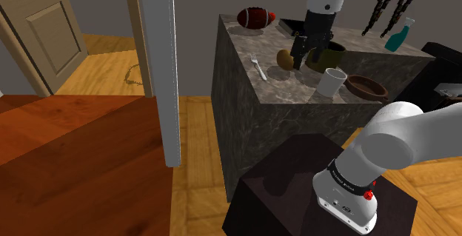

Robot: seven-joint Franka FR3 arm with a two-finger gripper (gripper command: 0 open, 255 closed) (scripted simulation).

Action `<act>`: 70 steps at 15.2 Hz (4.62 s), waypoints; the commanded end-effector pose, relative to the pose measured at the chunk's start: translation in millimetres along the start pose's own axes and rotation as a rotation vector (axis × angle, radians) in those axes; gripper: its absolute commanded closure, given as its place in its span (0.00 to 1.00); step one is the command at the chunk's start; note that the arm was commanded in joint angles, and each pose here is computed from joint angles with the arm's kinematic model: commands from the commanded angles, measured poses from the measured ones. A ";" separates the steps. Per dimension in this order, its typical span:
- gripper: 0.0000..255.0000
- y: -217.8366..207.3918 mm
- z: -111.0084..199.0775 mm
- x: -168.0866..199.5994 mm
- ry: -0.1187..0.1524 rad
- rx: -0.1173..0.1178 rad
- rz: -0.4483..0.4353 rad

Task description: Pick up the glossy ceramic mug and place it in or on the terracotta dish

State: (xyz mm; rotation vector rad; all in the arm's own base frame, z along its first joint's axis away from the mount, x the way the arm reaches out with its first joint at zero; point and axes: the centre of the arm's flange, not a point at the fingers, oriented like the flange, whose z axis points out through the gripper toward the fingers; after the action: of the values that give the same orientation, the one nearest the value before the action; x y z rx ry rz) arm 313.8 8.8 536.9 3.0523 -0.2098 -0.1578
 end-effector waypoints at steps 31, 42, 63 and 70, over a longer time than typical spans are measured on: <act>0.00 209.5 123.1 -2.8 0.021 0.033 0.073; 1.00 209.5 123.1 -2.8 0.021 0.033 0.073; 1.00 218.5 18.4 -13.0 0.021 0.033 0.073; 1.00 268.3 2.5 -35.4 0.021 0.033 0.073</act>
State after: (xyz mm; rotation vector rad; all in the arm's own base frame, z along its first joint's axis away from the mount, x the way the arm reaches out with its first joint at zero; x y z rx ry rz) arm 251.2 -238.3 558.3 3.0717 -0.3270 -0.1175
